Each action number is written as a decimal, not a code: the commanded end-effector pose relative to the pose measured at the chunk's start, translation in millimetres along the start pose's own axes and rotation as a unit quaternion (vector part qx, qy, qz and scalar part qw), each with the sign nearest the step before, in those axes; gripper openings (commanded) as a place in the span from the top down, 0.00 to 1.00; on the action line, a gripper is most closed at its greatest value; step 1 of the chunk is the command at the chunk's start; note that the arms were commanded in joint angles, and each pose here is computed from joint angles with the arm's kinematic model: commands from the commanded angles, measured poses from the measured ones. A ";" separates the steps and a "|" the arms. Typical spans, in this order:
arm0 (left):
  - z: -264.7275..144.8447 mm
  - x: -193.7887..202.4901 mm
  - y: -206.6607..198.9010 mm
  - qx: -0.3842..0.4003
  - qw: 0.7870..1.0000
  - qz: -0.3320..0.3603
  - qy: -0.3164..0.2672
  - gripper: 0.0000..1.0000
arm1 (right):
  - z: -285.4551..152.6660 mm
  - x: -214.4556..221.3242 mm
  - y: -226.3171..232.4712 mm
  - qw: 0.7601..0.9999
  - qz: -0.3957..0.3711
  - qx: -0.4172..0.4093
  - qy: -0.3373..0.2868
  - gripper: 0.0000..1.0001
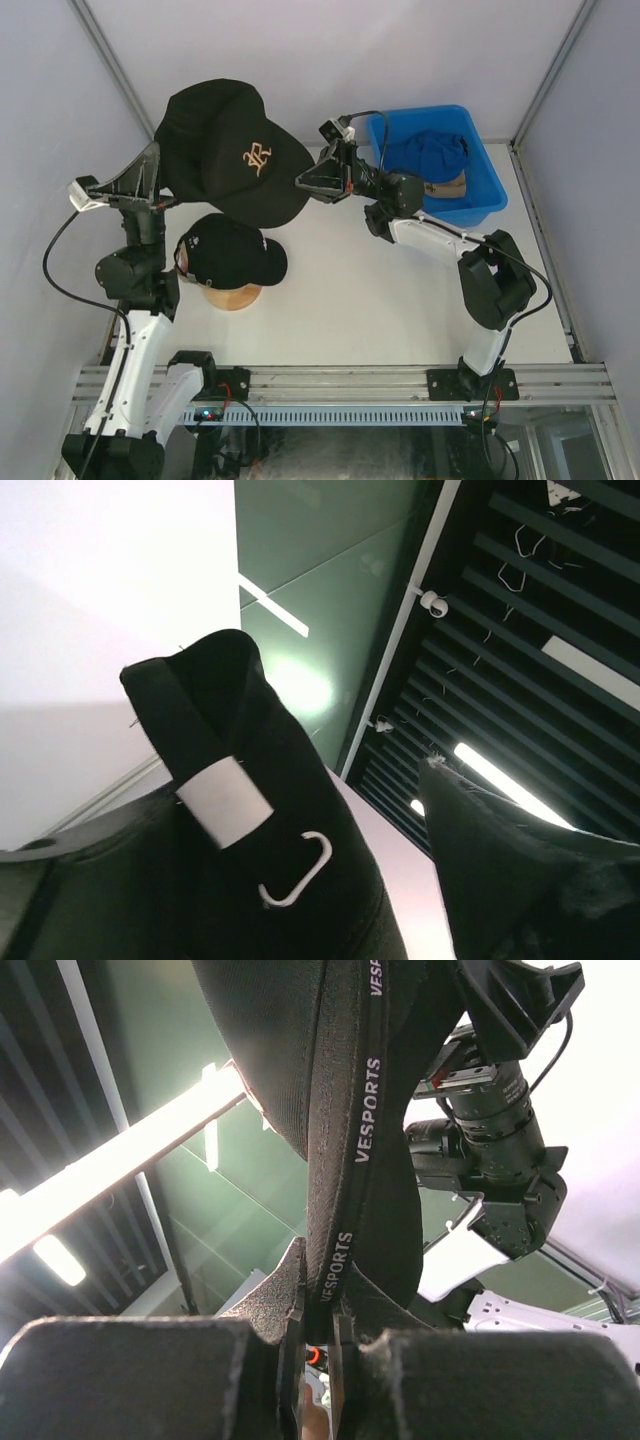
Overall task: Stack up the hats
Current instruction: Stack the hat on the hat.
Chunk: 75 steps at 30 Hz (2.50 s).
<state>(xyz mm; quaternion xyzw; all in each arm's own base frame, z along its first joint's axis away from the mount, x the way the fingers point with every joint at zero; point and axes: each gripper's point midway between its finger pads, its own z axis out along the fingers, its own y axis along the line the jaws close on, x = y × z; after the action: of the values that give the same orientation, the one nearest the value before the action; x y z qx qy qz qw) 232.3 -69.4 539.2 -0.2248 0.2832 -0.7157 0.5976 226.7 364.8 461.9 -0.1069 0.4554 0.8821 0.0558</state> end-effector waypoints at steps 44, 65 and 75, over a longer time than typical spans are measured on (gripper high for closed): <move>-103.0 -14.9 65.4 -0.208 0.958 0.192 -0.032 1.00 | -43.0 -94.7 -105.1 0.965 0.231 0.000 -0.125 0.84; -155.5 -5.4 112.3 -0.298 0.926 0.231 0.006 0.90 | -78.7 -104.0 -172.9 0.951 0.269 0.053 -0.140 0.96; -175.1 -6.7 123.1 -0.326 0.915 0.240 0.012 0.84 | -99.4 -102.4 -202.7 0.940 0.297 0.080 -0.146 0.94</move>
<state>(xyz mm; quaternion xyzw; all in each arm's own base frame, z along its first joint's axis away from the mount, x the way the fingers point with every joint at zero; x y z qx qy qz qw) 210.2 -56.3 327.9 -0.3315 0.5526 -0.4307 0.6319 364.8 420.1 254.1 0.0686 0.5598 0.8258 0.0010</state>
